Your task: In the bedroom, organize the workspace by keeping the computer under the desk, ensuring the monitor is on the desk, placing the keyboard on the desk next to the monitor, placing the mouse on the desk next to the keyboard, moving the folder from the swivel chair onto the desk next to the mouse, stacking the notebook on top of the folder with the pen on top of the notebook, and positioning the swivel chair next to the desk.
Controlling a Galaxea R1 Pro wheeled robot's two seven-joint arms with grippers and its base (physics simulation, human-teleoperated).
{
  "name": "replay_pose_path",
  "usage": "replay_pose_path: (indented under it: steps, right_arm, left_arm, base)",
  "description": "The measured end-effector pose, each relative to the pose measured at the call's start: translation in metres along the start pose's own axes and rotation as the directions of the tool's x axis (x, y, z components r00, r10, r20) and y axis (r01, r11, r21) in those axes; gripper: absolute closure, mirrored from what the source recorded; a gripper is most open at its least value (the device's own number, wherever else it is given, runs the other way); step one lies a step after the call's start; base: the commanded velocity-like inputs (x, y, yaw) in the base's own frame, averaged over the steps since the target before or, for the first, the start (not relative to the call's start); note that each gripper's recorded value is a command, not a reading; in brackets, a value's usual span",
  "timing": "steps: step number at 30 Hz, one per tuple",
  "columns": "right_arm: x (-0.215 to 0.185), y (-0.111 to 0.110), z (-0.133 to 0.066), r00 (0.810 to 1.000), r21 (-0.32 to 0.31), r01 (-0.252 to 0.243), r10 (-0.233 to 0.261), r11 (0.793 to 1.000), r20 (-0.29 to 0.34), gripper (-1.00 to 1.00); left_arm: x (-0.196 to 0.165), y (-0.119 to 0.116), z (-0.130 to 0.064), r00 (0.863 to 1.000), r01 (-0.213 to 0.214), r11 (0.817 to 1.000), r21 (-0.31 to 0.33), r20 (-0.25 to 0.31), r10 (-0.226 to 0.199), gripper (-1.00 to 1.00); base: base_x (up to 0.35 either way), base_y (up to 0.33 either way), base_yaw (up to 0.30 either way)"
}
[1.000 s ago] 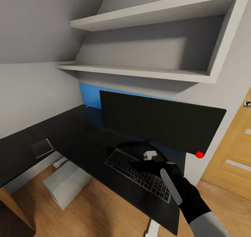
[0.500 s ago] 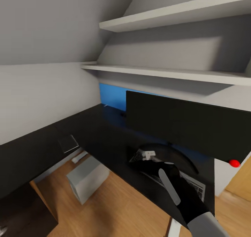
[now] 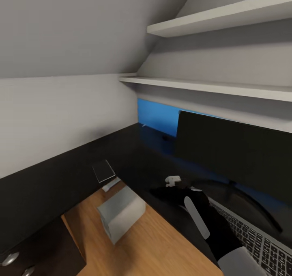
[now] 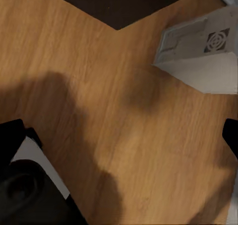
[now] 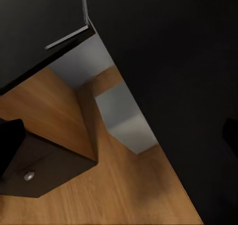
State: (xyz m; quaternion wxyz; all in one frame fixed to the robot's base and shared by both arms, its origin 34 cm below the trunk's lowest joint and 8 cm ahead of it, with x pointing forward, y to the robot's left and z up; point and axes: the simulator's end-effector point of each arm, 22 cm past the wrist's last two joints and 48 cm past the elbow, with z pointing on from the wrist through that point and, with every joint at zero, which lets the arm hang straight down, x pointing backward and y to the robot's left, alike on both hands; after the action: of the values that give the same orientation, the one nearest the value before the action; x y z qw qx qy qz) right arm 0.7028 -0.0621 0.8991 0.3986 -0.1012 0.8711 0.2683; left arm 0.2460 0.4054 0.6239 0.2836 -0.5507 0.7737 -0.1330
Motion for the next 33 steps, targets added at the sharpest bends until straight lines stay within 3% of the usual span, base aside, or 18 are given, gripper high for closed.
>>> replay_pose_path:
  steps: [8, 12, 19, 33]
  right_arm:
    - [-0.001, 0.001, -0.001, 1.000, 0.000, 0.002, -0.002, 1.000, 0.003, -1.00]
    - [-0.001, 0.001, -0.001, 1.000, 0.000, 0.002, -0.002, 1.000, 0.003, -1.00]
    - [0.001, 0.005, 0.000, 1.000, -0.006, 0.011, -0.011, 1.000, -0.003, -1.00]
    - [0.007, 0.008, 0.003, 1.000, -0.001, 0.026, -0.026, 1.000, -0.016, -1.00]
  left_arm:
    - [0.038, 0.061, -0.014, 0.997, -0.076, 0.989, -0.127, -0.011, 0.075, -1.00]
    - [0.065, 0.090, -0.026, 0.997, -0.079, 0.981, -0.176, -0.017, 0.078, -1.00]
    - [0.090, 0.098, -0.038, 0.997, -0.077, 0.987, -0.142, -0.019, 0.075, -1.00]
    - [0.112, 0.119, -0.054, 0.997, -0.078, 0.981, -0.178, -0.025, 0.075, -1.00]
  base:
    - [0.266, 0.193, 0.233]
    - [0.302, 0.147, 0.215]
    - [0.318, 0.113, 0.066]
    - [0.338, 0.019, 0.007]
